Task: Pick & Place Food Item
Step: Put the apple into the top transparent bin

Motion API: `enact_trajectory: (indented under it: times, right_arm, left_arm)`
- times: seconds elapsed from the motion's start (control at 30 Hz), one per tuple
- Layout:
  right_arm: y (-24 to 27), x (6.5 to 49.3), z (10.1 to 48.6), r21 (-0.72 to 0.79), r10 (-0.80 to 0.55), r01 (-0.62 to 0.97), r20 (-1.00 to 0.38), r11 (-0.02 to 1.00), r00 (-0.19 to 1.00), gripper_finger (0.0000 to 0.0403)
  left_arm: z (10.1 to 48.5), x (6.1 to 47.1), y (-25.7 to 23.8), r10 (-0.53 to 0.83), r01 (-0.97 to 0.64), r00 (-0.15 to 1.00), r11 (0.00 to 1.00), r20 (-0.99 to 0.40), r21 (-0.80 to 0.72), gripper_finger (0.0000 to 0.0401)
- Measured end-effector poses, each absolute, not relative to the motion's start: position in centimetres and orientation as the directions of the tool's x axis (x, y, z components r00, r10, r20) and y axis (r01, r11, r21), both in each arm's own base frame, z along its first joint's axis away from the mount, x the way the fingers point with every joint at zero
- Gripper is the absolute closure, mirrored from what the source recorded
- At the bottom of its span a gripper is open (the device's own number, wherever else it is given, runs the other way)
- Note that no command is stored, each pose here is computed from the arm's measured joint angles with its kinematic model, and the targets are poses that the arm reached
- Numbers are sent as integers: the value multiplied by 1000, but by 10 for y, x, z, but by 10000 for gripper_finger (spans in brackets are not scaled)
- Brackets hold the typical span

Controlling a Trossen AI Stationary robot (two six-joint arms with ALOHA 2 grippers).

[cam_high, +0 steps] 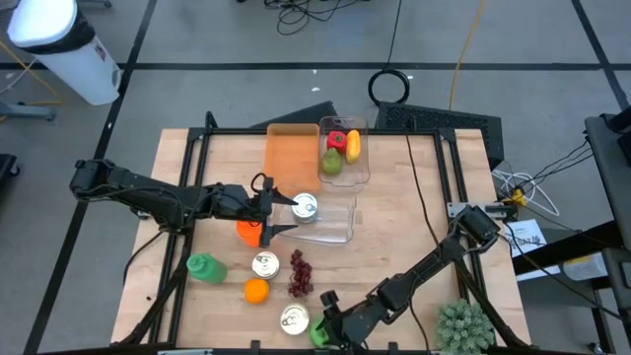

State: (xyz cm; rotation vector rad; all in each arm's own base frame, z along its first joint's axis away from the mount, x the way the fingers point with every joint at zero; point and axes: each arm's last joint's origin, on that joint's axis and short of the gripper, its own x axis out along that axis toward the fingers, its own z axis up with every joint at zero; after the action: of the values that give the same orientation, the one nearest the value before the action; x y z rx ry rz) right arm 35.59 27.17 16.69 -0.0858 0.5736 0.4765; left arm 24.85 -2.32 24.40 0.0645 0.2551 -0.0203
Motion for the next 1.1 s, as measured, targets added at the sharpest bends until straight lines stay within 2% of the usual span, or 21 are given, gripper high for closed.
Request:
enact_trajectory:
  times: [0.27, 0.47, 0.67, 1.1]
  right_arm:
    - [271, 355, 166, 43, 401, -457, -557, 889, 727, 310]
    - [271, 355, 166, 8, 403, -479, -553, 878, 729, 331]
    - [271, 355, 166, 1, 402, -483, -557, 876, 727, 328]
    - [276, 350, 167, -18, 412, -507, -559, 862, 720, 284]
  left_arm:
    - [244, 248, -23, -12, 28, 967, 998, -253, 61, 100]
    - [244, 248, -23, -12, 28, 967, 998, -253, 61, 100]
    - [244, 248, -23, -12, 29, 967, 998, -253, 61, 100]
    - [244, 248, -23, -12, 28, 967, 998, -253, 61, 100]
